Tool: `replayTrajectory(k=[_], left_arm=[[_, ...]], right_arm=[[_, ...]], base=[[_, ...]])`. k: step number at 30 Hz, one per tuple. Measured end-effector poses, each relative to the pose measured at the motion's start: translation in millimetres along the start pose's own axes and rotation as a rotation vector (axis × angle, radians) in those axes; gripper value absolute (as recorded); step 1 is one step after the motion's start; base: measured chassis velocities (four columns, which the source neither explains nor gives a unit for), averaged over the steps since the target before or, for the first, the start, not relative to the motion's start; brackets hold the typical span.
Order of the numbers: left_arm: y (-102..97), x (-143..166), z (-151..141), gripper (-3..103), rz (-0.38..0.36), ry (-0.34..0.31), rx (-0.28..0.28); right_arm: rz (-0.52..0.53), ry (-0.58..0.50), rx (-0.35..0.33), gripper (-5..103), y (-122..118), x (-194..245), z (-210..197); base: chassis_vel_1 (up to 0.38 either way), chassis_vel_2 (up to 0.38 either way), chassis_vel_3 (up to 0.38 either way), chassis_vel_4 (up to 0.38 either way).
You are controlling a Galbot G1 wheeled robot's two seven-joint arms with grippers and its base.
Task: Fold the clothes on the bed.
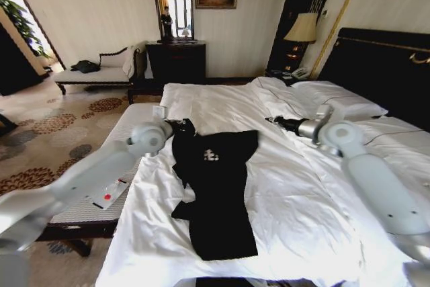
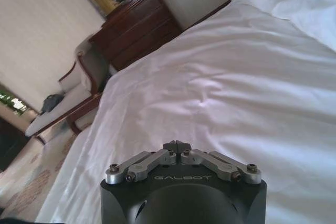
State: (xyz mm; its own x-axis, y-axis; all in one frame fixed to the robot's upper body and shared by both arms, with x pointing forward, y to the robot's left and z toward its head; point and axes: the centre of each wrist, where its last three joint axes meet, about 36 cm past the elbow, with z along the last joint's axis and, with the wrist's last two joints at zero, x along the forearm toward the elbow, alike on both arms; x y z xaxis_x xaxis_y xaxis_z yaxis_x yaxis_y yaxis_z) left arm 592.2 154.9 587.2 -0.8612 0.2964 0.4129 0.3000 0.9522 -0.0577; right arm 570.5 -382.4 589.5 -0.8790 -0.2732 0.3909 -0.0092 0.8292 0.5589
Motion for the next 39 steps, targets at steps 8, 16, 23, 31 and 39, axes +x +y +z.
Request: replayTrajectory(k=[8, 16, 23, 31, 39], left_arm=[[-3.2, -78.4, 40.7, 2, -0.043, 0.08, 0.001], [16.9, -82.6, 77.5, 2, -0.118, 0.158, 0.012], [23.8, -54.9, 94.6, 2, -0.121, 0.159, 0.022], [29.2, -29.2, 114.7, 2, -0.108, 0.193, 0.036], [32.9, -23.7, 131.8, 2, -0.114, 0.225, 0.036]], right_arm=[[0.081, 0.023, 0.01, 0, -31.2, -41.8, 31.0], [0.094, 0.045, 0.001, 0, -40.3, -51.5, 57.9], [0.037, 0.07, 0.027, 18, -27.6, -72.9, 81.6], [0.066, 0.06, 0.187, 51, -29.1, -105.7, 125.3], [0.086, 0.061, 0.253, 72, -30.6, -140.2, 153.7]], base=[[0.0, 0.0, 0.0, 0.0], [0.0, 0.0, 0.0, 0.0], [0.0, 0.0, 0.0, 0.0], [0.0, 0.0, 0.0, 0.0], [0.0, 0.0, 0.0, 0.0]])
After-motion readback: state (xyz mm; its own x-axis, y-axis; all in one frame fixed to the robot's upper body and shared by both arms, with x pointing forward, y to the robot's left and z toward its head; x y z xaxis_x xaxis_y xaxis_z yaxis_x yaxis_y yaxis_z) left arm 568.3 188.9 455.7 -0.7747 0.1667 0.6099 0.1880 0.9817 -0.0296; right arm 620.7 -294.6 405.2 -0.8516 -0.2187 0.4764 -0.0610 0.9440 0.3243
